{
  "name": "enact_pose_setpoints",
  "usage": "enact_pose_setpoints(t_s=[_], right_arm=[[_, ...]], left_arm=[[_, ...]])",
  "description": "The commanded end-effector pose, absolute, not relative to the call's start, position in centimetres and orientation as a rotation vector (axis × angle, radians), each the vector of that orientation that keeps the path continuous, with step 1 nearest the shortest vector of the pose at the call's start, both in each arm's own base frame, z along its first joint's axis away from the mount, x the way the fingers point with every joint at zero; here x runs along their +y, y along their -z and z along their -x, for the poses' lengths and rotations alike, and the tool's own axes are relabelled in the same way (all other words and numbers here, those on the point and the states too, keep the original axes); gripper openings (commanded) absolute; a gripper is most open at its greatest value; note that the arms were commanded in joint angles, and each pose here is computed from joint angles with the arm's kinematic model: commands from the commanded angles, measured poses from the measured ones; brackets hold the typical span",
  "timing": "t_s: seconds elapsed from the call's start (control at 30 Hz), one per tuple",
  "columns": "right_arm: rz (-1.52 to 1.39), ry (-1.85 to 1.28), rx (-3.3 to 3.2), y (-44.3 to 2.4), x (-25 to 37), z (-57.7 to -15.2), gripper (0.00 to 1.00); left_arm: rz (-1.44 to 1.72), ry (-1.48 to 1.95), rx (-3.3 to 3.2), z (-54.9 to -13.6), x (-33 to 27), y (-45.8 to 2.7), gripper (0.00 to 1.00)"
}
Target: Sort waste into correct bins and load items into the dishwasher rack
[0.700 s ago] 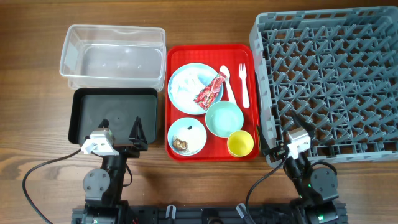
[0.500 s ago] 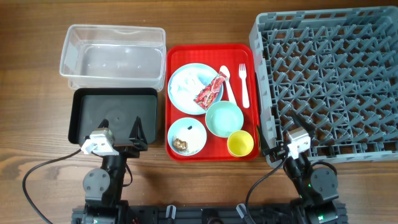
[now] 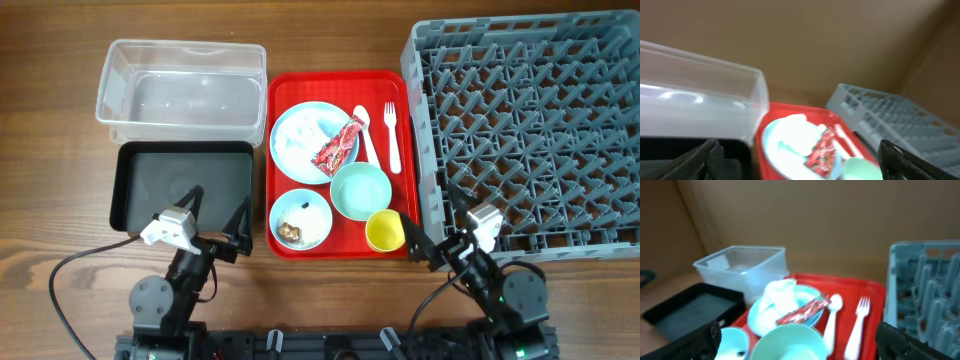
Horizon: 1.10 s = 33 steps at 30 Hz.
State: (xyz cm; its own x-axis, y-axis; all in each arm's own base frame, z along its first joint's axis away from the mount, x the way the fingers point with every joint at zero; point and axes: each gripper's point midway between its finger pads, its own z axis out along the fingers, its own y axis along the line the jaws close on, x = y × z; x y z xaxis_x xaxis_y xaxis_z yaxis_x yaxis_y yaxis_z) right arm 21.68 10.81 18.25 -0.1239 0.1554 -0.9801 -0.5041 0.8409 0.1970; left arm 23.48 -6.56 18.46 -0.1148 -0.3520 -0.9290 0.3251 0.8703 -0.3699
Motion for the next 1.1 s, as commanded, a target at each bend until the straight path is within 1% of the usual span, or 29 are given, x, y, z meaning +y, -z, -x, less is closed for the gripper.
enact_pose_setpoints(t_s=[0.0, 0.13, 0.2, 0.27, 0.33, 0.4, 0.43, 0.5, 0.53, 0.6, 0.67, 0.73, 0.77, 0.8, 0.83, 0.87, 0.9, 0.97, 1.0, 1.03, 1.07], right_arm=[[0.271, -0.660, 1.622, -22.2, 11.3, -20.4, 1.00], [0.277, -0.613, 1.811, -24.8, 11.1, -20.9, 1.00], [0.274, -0.609, 1.912, -26.1, 11.3, -21.8, 1.00], [0.274, -0.635, 2.051, -28.5, 12.1, -23.0, 1.00], [0.269, -0.634, 2.117, -30.2, 12.4, -24.1, 1.00], [0.257, -0.635, 2.168, -31.0, 12.7, -25.4, 1.00], [0.272, -0.661, 2.178, -31.2, 13.3, -25.8, 1.00], [0.286, -0.694, 2.195, -30.9, 13.8, -26.1, 1.00], [0.265, -0.680, 2.208, -30.6, 13.6, -26.4, 1.00], [0.105, -0.634, 2.266, -29.5, 12.1, -27.3, 1.00], [-0.174, -0.484, 2.370, -27.0, 8.0, -27.8, 1.00], [-0.269, -0.449, 2.380, -26.5, 5.9, -27.8, 1.00], [-0.287, -0.470, 2.376, -26.6, 5.6, -27.9, 1.00], [-0.282, -0.514, 2.377, -26.7, 5.9, -27.8, 1.00], [-0.272, -0.521, 2.379, -26.7, 6.1, -27.7, 1.00], [-0.273, -0.521, 2.384, -26.7, 6.1, -27.7, 1.00], [-0.275, -0.520, 2.389, -26.6, 6.0, -27.6, 1.00], [-0.276, -0.519, 2.393, -26.5, 6.0, -27.5, 1.00], [-0.276, -0.519, 2.394, -26.5, 6.0, -27.5, 1.00], [-0.276, -0.519, 2.394, -26.5, 6.0, -27.5, 1.00], [-0.277, -0.519, 2.395, -26.4, 6.0, -27.5, 1.00]], left_arm=[[-0.005, 0.681, 1.544, -21.9, -7.7, -23.9, 1.00], [0.063, 0.684, 1.792, -22.1, -7.7, -26.3, 1.00], [0.108, 0.686, 1.950, -22.8, -7.8, -27.5, 1.00], [0.100, 0.741, 2.154, -23.7, -9.0, -29.8, 1.00], [0.134, 0.762, 2.282, -24.6, -9.4, -31.1, 1.00], [0.181, 0.785, 2.373, -25.4, -9.7, -32.0, 1.00], [0.204, 0.895, 2.411, -25.4, -10.9, -32.5, 1.00], [0.145, 1.038, 2.423, -25.8, -12.7, -32.8, 1.00], [0.136, 1.052, 2.454, -26.0, -13.2, -32.2, 1.00], [0.008, 0.998, 2.574, -25.7, -15.1, -29.5, 0.99], [-0.098, 0.712, 2.782, -24.8, -17.3, -24.5, 0.88], [-0.225, 0.483, 2.859, -24.3, -21.1, -20.8, 0.84], [-0.296, 0.442, 2.875, -24.1, -23.3, -19.2, 0.82], [-0.396, 0.431, 2.897, -23.9, -26.2, -16.9, 0.77], [-0.449, 0.414, 2.920, -23.7, -27.8, -14.9, 0.72], [-0.519, 0.395, 2.986, -22.8, -29.8, -11.8, 0.61], [-0.570, 0.413, 3.028, -21.8, -31.0, -10.2, 0.56], [-0.642, 0.387, 3.040, -20.7, -32.4, -8.4, 0.53], [-0.668, 0.346, 3.021, -20.6, -32.8, -7.7, 0.54], [-0.658, 0.247, 3.004, -21.1, -32.4, -6.8, 0.50], [-0.637, 0.186, 3.008, -21.4, -32.0, -6.0, 0.43]])
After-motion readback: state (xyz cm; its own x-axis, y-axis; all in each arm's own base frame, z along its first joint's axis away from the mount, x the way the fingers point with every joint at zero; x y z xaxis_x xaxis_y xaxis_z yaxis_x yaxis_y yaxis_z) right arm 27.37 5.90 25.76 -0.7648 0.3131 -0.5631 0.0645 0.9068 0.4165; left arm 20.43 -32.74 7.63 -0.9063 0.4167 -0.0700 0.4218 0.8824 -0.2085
